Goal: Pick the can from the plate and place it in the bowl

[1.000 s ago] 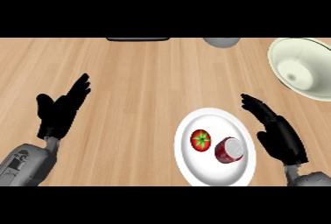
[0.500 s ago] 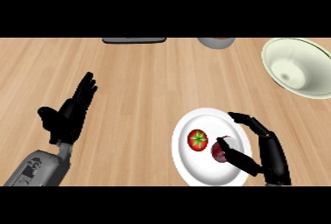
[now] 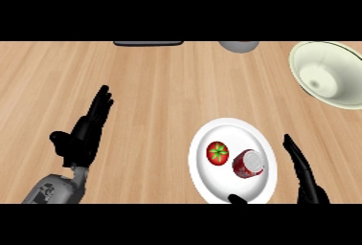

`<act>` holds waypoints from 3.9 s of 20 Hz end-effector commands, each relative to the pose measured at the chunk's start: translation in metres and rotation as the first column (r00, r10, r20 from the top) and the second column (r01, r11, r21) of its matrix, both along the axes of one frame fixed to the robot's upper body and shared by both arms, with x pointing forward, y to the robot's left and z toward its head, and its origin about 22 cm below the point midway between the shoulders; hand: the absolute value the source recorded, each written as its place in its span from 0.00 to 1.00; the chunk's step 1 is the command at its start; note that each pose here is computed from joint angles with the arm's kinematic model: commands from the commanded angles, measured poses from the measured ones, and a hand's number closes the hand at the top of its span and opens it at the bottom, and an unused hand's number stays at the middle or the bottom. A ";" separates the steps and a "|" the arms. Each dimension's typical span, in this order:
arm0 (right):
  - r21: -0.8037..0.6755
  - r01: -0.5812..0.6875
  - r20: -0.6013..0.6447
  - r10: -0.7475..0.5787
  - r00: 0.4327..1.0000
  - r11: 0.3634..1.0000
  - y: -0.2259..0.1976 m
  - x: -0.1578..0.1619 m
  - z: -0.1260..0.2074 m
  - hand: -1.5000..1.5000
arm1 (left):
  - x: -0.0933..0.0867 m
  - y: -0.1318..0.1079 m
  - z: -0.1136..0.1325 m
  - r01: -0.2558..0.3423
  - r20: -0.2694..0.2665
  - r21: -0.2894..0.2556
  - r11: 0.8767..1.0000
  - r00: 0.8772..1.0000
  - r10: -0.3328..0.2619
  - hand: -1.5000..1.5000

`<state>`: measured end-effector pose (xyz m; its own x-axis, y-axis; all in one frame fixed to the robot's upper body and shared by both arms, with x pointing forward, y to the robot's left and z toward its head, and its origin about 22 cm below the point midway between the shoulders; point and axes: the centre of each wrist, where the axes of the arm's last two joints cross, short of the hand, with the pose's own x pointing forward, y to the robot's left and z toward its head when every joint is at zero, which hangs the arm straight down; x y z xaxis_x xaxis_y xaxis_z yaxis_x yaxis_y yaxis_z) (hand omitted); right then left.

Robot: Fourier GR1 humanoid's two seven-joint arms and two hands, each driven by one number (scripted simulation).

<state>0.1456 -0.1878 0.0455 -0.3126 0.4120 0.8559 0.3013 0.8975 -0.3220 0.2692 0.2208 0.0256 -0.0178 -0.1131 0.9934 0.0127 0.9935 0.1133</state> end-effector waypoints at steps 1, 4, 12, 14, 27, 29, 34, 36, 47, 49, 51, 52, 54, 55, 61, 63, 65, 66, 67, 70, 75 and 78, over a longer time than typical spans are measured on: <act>-0.104 0.097 -0.047 -0.103 0.994 0.990 -0.014 -0.020 0.024 0.00 | 0.003 0.001 0.002 -0.002 0.013 -0.001 1.000 1.000 0.002 0.50; -0.118 0.118 -0.137 -0.133 0.982 0.986 -0.015 -0.015 0.055 0.00 | -0.002 -0.007 0.001 0.010 0.000 0.004 1.000 1.000 -0.010 0.50; -0.173 0.052 -0.436 -0.124 0.891 0.984 -0.010 0.015 0.080 0.00 | 0.011 -0.003 0.009 0.021 -0.004 0.002 1.000 1.000 -0.021 0.50; -0.191 0.034 -0.506 -0.128 0.853 0.981 -0.014 0.018 0.079 0.00 | 0.002 -0.004 0.000 0.012 0.017 0.002 1.000 1.000 -0.012 0.50; -0.151 -0.063 -0.596 -0.040 0.802 0.987 -0.009 0.022 0.059 0.00 | 0.003 -0.006 -0.002 -0.001 0.012 -0.008 1.000 1.000 0.001 0.50; -0.120 -0.068 -0.587 -0.015 0.809 0.990 -0.010 0.022 0.060 0.00 | 0.010 0.007 -0.007 0.013 -0.006 -0.006 1.000 1.000 -0.013 0.50; -0.044 -0.070 -0.545 0.035 0.838 0.997 -0.029 0.009 0.055 0.00 | -0.010 -0.003 0.005 0.031 0.001 0.013 0.999 1.000 -0.031 0.50; -0.023 -0.069 -0.533 0.046 0.845 0.997 -0.005 -0.009 0.040 0.00 | 0.011 0.009 0.007 -0.004 0.023 0.008 1.000 1.000 0.004 0.50; 0.070 -0.049 -0.542 0.080 0.837 0.996 -0.020 0.007 0.017 0.00 | -0.001 0.011 -0.013 0.012 0.007 -0.005 1.000 1.000 -0.012 0.50; 0.100 -0.062 -0.555 0.107 0.825 0.993 -0.005 0.030 0.007 0.00 | 0.018 -0.012 0.006 0.016 0.008 0.006 1.000 1.000 -0.016 0.50; 0.082 -0.056 -0.568 0.093 0.818 0.995 0.002 0.033 0.003 0.00 | 0.005 -0.016 0.006 0.006 0.002 -0.001 1.000 1.000 -0.006 0.50; 0.089 -0.045 -0.564 0.087 0.821 0.995 -0.010 0.025 -0.008 0.00 | 0.008 -0.006 0.006 0.006 0.002 0.003 1.000 1.000 -0.006 0.50; 0.083 -0.048 -0.561 0.086 0.824 0.995 0.002 0.022 -0.017 0.00 | -0.001 -0.016 0.000 0.007 0.002 -0.014 1.000 1.000 -0.007 0.50; 0.089 -0.062 -0.556 0.101 0.825 0.994 0.003 0.030 -0.007 0.00 | 0.002 -0.003 -0.006 0.016 -0.004 -0.001 1.000 1.000 -0.016 0.50; -0.034 -0.012 -0.603 -0.011 0.797 0.999 -0.004 0.039 -0.021 0.00 | 0.006 -0.012 0.003 0.007 0.009 -0.006 1.000 1.000 -0.007 0.50; -0.095 0.011 -0.631 -0.069 0.773 0.995 -0.023 0.039 -0.041 0.00 | 0.012 -0.007 0.002 0.031 0.005 -0.009 0.999 1.000 -0.031 0.50; -0.117 -0.019 -0.631 -0.060 0.774 0.993 -0.006 0.025 -0.052 0.00 | 0.015 0.005 0.010 0.020 0.007 -0.001 1.000 1.000 -0.020 0.50; -0.122 -0.012 -0.642 -0.070 0.763 0.992 -0.001 0.045 -0.043 0.00 | 0.010 -0.004 0.003 0.023 0.009 0.009 1.000 1.000 -0.023 0.50; -0.130 -0.023 -0.641 -0.066 0.765 0.991 0.003 0.043 -0.052 0.00 | -0.007 0.010 0.003 0.021 0.006 -0.005 1.000 1.000 -0.021 0.50; -0.076 -0.049 -0.653 -0.013 0.758 0.996 0.012 0.043 -0.053 0.00 | 0.010 -0.014 0.010 0.019 0.009 -0.001 1.000 1.000 -0.019 0.50; -0.185 -0.195 -0.633 0.035 0.773 0.963 0.001 0.066 -0.059 1.00 | 0.007 0.016 0.013 0.036 0.002 -0.001 0.999 0.999 -0.036 0.50; -0.217 -0.267 -0.612 0.082 0.787 0.939 0.015 0.031 -0.068 1.00 | 0.014 -0.004 0.023 0.014 0.017 -0.002 1.000 1.000 -0.013 0.50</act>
